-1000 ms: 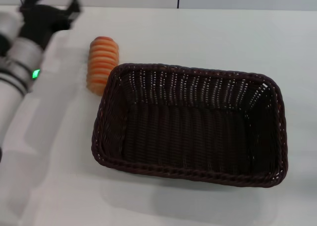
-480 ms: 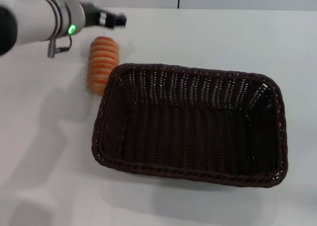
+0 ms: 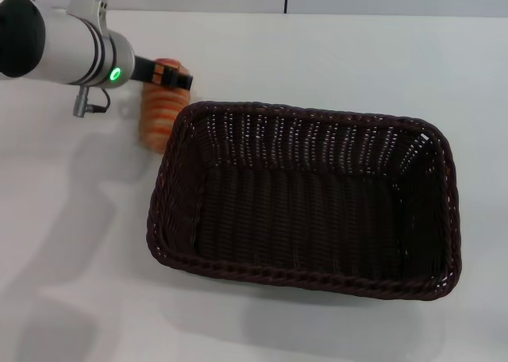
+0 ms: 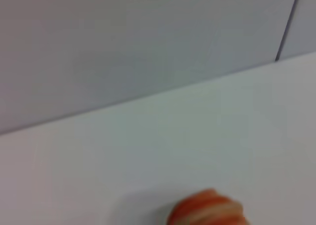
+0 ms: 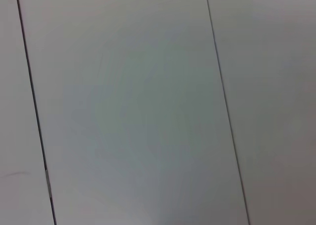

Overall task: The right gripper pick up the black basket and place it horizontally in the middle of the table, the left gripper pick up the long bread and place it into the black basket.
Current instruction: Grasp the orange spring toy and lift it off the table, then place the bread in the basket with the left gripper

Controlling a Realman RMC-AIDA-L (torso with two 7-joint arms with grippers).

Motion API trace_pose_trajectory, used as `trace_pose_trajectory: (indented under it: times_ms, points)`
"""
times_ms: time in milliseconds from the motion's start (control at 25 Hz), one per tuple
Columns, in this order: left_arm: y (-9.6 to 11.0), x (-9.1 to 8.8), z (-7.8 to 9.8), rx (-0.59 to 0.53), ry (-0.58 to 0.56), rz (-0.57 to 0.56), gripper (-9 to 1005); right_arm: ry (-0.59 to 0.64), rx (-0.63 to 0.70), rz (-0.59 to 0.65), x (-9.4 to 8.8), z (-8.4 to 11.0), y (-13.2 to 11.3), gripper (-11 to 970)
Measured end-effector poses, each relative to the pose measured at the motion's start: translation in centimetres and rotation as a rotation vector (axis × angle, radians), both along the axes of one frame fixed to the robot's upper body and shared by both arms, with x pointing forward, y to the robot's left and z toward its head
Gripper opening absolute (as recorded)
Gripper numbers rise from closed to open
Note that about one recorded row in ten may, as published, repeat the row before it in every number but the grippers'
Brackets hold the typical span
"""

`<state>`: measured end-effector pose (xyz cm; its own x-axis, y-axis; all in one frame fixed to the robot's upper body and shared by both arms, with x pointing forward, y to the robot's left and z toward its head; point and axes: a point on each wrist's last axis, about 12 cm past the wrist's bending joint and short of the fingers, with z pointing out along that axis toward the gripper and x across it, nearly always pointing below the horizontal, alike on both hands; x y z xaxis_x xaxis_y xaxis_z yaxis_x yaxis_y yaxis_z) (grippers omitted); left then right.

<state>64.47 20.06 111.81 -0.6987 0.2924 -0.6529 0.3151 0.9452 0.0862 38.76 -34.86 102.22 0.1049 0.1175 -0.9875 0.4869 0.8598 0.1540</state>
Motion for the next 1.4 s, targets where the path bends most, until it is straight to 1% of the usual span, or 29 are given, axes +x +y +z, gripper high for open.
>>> trace_pose_trajectory:
  times_ms: [360,560,720,840,960,1000,1080,1160,1280,1320,1400]
  points:
    - [-0.1,0.3,-1.7,0.041,0.076,0.001,817,-0.008,-0.005,0.008,0.3,0.1,0.1,838]
    - [-0.1,0.2,-1.6,0.075,0.075,-0.042,792,-0.007,-0.006,0.012,0.4,0.1,0.1,839]
    - [-0.1,-0.1,-1.5,0.096,0.044,-0.077,772,-0.005,-0.008,0.013,0.3,0.1,0.1,839]
    - [-0.1,-0.3,-1.2,0.085,0.014,-0.080,632,-0.005,-0.009,0.014,0.3,0.1,0.1,839]
    - [0.0,-0.4,-0.9,0.074,-0.011,-0.078,618,-0.007,-0.009,0.014,0.3,0.1,0.1,839]
    - [0.3,-0.6,-0.1,0.054,-0.057,-0.074,613,-0.008,-0.009,0.014,0.3,0.1,0.1,839]
    - [0.4,-0.8,0.6,0.044,-0.092,-0.077,604,-0.012,-0.010,0.012,0.3,0.2,0.1,839]
    - [0.7,-1.2,1.9,0.030,-0.152,-0.083,594,-0.016,-0.012,0.012,0.4,0.3,0.1,839]
    - [0.9,-2.2,4.8,-0.011,-0.256,-0.092,580,-0.019,-0.012,0.017,0.4,0.3,0.2,839]
    - [0.9,-2.8,6.0,-0.029,-0.287,-0.099,571,-0.019,-0.012,0.020,0.5,0.3,0.3,839]
    - [0.7,-3.9,7.7,-0.050,-0.326,-0.121,552,-0.021,-0.010,0.025,0.6,0.3,0.4,839]
